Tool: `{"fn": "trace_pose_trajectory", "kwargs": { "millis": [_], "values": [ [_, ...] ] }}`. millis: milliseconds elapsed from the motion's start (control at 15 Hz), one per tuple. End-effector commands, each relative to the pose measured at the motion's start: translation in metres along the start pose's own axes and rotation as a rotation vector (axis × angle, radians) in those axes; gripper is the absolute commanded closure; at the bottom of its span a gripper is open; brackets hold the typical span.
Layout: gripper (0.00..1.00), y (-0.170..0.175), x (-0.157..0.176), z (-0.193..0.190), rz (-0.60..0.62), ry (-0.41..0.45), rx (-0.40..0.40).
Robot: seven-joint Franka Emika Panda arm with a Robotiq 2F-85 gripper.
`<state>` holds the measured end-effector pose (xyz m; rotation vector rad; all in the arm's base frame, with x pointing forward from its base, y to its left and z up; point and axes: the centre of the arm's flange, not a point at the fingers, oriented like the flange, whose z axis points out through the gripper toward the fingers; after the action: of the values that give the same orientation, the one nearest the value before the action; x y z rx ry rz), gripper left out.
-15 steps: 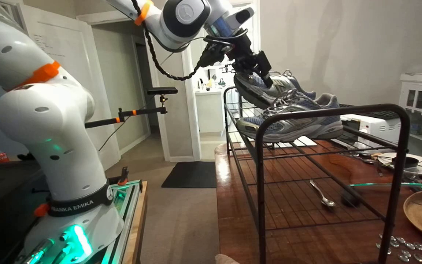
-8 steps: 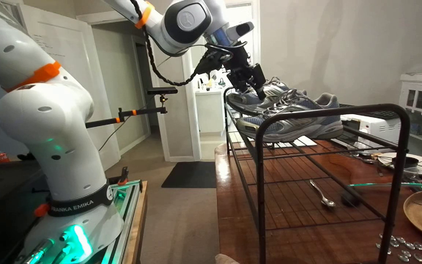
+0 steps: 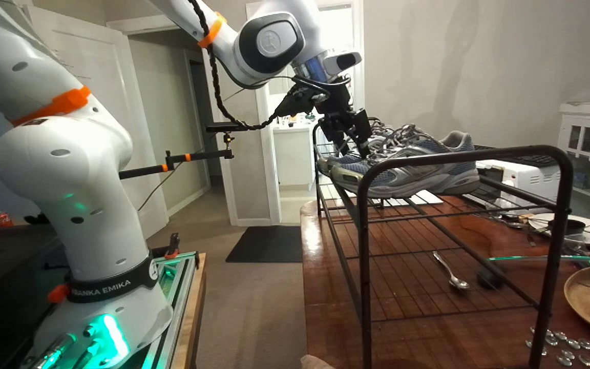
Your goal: Put the left shoe on the right shoe
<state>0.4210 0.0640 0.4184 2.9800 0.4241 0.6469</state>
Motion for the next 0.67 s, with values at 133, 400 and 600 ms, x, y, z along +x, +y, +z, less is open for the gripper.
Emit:
{"fn": "trace_pose_trajectory", "kwargs": {
  "millis": [133,400,600],
  "values": [
    [0.00,0.003,0.022,0.013,0.035,0.022,-0.021],
    [0.00,0.002,0.036,0.017,0.063,0.062,-0.023],
    [0.00,-0.001,0.044,0.023,0.089,0.078,-0.024]
  ]
}}
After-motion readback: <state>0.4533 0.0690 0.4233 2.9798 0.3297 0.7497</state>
